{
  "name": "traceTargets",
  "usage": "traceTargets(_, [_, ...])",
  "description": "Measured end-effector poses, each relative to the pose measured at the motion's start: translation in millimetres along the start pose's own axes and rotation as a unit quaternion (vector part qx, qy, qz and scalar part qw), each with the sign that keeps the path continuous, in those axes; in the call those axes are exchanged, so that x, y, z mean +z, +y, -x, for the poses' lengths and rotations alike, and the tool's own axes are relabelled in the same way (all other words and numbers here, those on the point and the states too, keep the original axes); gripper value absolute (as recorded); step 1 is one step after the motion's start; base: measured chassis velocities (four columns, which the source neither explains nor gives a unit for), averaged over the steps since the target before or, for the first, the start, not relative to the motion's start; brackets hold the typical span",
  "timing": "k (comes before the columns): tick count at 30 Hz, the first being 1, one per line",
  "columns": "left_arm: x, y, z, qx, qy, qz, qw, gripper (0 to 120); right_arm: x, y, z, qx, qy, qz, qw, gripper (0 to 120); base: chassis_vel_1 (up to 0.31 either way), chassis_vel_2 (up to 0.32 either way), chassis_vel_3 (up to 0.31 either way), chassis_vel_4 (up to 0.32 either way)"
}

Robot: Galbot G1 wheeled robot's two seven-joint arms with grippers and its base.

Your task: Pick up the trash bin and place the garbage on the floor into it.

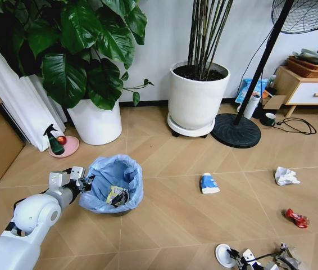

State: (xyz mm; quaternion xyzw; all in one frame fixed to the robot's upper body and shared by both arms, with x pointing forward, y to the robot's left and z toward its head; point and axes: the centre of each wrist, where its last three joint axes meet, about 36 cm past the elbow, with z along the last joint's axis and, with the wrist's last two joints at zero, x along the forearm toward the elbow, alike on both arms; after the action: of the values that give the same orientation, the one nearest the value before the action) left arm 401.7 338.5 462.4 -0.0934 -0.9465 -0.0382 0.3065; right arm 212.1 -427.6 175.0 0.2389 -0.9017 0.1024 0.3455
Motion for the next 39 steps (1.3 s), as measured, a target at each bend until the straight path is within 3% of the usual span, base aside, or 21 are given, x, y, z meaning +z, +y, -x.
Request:
traceTargets(18, [1,-2,0,0.003,0.001,0.0,1.0,0,-68,-22,9,0.01,-0.08,-0.029,0.996,0,0.0,0.0,0.0,0.0])
traceTargets(22, [1,-2,-1,0.004,0.002,0.003,1.0,0,-109,-34,12,0.013,-0.117,-0.035,0.992,0,0.0,0.0,0.0,0.0])
traceTargets(27, [0,-4,-1,0.008,0.001,0.006,0.9999,0,-195,-44,18,0.002,-0.181,-0.032,0.983,0,0.0,0.0,0.0,0.0])
traceTargets(28, [0,-4,-1,0.008,0.001,0.006,0.9999,0,-195,-44,18,0.002,-0.181,-0.032,0.983,0,0.0,0.0,0.0,0.0])
traceTargets(30, [0,-5,-2,0.011,0.001,0.009,0.9999,0,-240,-45,18,-0.01,-0.214,-0.028,0.976,0,0.0,0.0,0.0,0.0])
traceTargets(35, [0,-5,-2,0.013,0.003,0.014,0.9998,0,-286,-40,13,-0.03,-0.245,-0.028,0.969,0,0.0,0.0,0.0,0.0])
traceTargets(39, [-4,-6,-1,0.023,0.005,0.03,0.9993,0,-347,-27,5,-0.066,-0.286,-0.04,0.955,0,0.0,0.0,0.0,0.0])
